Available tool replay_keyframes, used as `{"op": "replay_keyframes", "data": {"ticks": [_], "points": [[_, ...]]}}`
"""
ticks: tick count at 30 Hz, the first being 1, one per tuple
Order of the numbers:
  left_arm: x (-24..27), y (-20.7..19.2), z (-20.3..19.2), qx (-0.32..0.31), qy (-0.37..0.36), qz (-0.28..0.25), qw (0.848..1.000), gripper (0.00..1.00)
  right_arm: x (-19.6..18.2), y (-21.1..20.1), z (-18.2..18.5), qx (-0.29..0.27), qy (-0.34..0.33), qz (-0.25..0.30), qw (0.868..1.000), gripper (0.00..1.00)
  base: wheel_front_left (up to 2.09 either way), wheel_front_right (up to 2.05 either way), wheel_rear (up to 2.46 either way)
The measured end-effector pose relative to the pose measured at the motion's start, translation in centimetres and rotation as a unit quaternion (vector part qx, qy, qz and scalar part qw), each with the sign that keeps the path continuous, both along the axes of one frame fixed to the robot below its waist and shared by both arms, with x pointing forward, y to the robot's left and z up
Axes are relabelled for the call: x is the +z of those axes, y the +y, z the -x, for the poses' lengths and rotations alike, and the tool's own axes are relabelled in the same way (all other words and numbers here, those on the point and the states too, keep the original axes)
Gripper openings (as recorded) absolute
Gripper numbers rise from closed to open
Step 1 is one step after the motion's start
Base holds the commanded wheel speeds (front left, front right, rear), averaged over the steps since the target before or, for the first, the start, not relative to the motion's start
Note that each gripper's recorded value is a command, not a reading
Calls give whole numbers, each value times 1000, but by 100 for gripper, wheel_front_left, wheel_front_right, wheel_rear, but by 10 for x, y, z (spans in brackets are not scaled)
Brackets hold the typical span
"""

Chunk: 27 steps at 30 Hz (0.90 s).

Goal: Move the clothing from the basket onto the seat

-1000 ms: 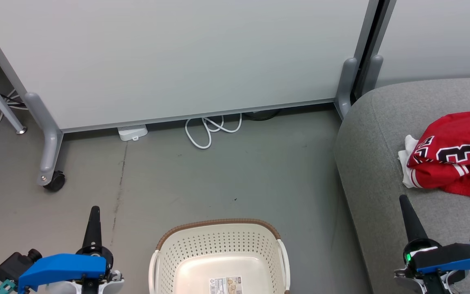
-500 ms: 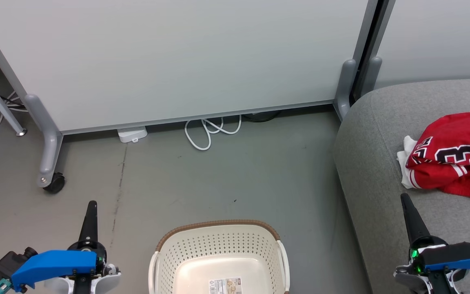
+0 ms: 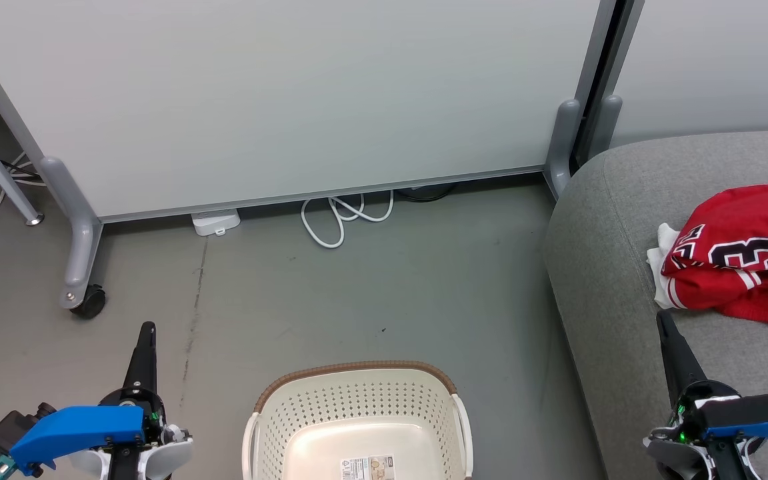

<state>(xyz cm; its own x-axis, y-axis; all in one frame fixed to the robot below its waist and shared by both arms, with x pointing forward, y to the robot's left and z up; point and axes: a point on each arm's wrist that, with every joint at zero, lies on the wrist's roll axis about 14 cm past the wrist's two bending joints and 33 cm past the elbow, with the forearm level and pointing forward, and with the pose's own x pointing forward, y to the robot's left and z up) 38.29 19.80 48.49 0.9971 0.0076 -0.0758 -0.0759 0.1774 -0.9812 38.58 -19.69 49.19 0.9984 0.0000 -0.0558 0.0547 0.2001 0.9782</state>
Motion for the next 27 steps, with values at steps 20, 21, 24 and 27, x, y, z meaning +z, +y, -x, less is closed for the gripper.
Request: {"op": "replay_keyframes", "data": {"ticks": [20,21,24,27], "points": [[14,2,-4,1,-24,66,998,0,8,-1,-1,-2,-16,-75,997,0,0,0,0],[15,2,-4,0,-25,69,997,0,9,-2,-1,-3,-16,-79,997,0,0,0,0],[16,2,-4,0,-27,78,997,0,10,-2,-1,-3,-19,-90,996,0,0,0,0],[18,2,-4,0,-31,87,996,0,11,-2,-1,-3,-20,-100,995,0,0,0,0]]}}
